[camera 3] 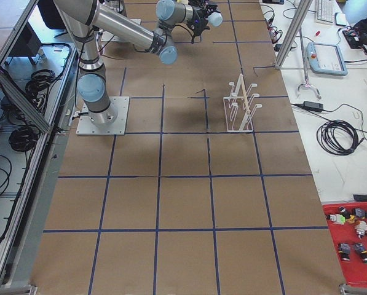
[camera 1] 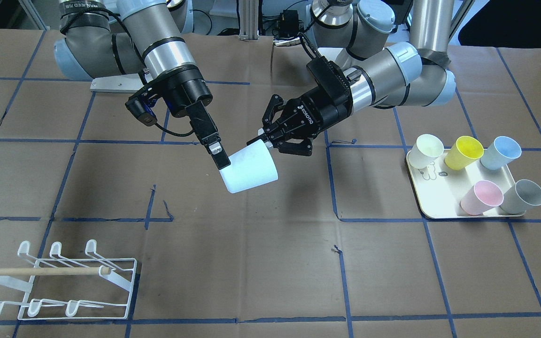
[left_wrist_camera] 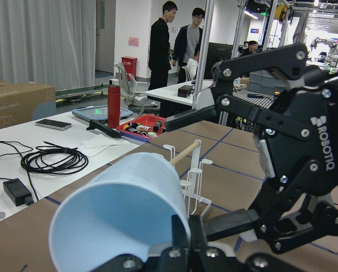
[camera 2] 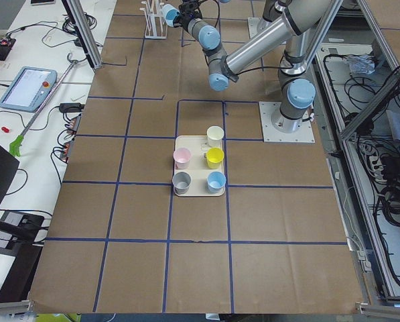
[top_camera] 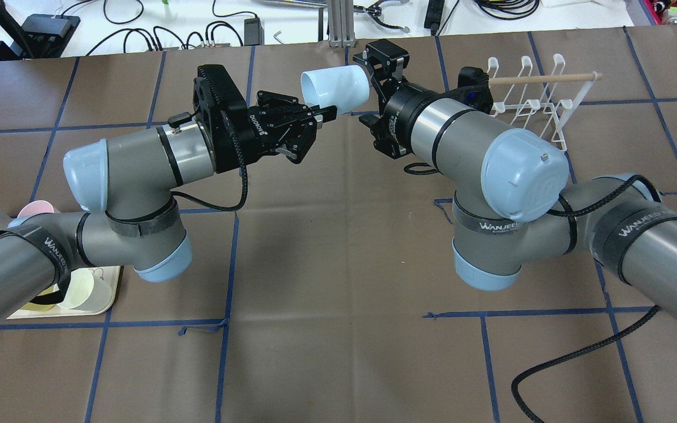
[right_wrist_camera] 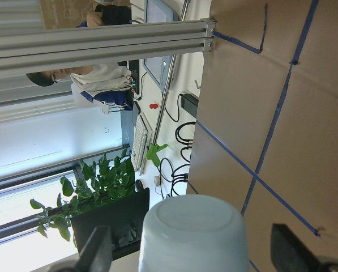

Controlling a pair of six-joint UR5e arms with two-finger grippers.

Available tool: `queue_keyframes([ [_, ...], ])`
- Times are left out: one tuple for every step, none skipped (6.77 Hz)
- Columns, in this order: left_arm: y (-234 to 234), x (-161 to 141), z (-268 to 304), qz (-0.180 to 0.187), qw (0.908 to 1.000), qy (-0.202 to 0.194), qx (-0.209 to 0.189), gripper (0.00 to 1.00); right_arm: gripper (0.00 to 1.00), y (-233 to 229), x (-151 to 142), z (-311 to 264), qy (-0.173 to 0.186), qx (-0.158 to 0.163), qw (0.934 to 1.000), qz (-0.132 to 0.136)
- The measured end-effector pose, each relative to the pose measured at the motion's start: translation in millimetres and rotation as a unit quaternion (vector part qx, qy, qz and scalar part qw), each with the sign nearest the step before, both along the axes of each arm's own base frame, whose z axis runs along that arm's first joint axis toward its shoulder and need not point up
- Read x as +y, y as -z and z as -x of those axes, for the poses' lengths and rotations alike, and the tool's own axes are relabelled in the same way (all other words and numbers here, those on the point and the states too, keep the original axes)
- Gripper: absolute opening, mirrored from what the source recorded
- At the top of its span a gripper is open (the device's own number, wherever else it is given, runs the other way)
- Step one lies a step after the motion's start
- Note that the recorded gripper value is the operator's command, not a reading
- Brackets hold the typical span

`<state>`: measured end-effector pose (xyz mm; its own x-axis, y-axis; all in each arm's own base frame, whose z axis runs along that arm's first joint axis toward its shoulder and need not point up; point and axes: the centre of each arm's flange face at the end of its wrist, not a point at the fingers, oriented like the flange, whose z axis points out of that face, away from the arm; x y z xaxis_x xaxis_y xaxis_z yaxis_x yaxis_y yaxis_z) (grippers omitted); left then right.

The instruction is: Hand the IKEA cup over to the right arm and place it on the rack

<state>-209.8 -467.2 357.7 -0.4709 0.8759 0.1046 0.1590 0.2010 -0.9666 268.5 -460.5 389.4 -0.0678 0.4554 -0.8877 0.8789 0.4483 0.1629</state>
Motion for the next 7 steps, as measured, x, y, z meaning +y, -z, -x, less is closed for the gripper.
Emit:
queue_keyframes([
  [0,0,0,0.0,1.0,0.0,0.0,0.03,0.98,3,-5,-7,-0.001,0.003,1.0,-0.001],
  [0,0,0,0.0,1.0,0.0,0.0,0.03,0.98,4,-7,-12,-0.002,0.005,1.0,-0.001],
  [-1,0,0,0.001,1.0,0.0,0.0,0.03,0.98,5,-7,-15,-0.002,0.006,1.0,-0.002],
  [-1,0,0,0.001,1.0,0.0,0.0,0.03,0.93,5,-6,-17,-0.004,0.007,1.0,-0.003],
  [-1,0,0,0.001,1.0,0.0,0.0,0.03,0.86,5,-5,-19,-0.006,0.007,0.9999,-0.003],
  [-1,0,0,0.002,1.0,0.0,0.0,0.04,0.8,6,-5,-20,-0.008,0.009,0.9999,-0.003],
  [-2,1,0,0.002,1.0,0.0,0.0,0.04,0.72,6,-5,-20,-0.009,0.01,0.9999,-0.002],
])
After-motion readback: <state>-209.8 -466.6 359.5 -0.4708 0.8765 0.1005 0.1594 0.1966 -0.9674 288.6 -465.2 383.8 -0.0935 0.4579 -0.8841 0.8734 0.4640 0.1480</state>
